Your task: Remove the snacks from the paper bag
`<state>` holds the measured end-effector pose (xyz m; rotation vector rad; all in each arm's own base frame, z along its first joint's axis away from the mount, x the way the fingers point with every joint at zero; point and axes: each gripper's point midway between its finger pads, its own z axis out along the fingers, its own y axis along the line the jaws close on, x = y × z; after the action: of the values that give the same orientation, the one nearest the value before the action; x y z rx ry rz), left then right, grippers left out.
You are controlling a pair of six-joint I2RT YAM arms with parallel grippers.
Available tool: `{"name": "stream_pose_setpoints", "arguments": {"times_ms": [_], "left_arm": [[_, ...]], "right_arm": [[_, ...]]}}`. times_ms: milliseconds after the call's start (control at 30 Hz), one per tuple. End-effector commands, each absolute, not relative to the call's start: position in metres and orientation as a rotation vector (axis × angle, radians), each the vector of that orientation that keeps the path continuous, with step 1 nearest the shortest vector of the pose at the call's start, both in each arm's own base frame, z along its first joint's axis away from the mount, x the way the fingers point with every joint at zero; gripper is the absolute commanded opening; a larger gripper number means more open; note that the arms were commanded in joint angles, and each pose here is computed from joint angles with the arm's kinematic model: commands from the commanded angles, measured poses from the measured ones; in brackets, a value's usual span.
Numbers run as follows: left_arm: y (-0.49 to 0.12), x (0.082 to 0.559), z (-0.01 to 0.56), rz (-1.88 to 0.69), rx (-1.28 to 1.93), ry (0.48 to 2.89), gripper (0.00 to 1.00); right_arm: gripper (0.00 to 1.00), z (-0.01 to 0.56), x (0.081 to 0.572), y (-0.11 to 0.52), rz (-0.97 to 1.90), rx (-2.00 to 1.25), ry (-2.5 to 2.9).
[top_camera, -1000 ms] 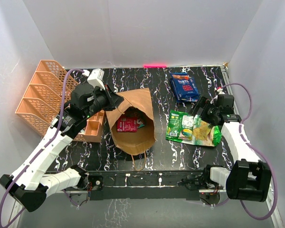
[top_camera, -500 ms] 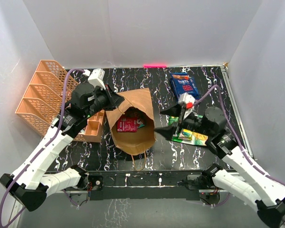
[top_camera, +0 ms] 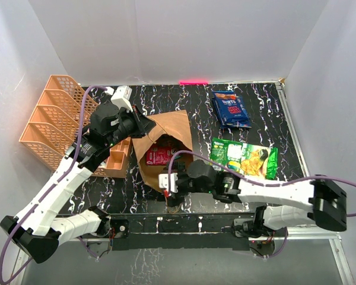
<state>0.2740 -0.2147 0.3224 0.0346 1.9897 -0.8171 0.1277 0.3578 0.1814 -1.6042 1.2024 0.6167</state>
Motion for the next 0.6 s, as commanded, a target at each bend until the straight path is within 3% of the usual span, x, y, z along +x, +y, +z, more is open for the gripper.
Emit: {"name": "stream_pose_setpoints", "arguments": {"times_ms": [0, 200, 367, 567], "left_arm": [[-0.214, 0.273, 0.341, -0.835, 0.055, 1.941, 0.00], [-0.216, 0.271, 0.344, -0.851, 0.075, 1.933, 0.00], [-0.217, 0.268, 0.345, -0.862, 0.081, 1.929, 0.00], [-0.218, 0.267, 0.350, -0.874, 0.092, 1.917, 0.00]], "right_arm": [[0.97, 0.203, 0.198, 0.362, 0.184, -1.456, 1.086], [0.89, 0.179, 0.249, 0.364, 0.037, -1.383, 1.164], [0.79, 0.160, 0.251, 0.374, 0.069, -1.431, 1.115], [0.76, 0.145, 0.257, 0.388, 0.083, -1.439, 1.108]]}}
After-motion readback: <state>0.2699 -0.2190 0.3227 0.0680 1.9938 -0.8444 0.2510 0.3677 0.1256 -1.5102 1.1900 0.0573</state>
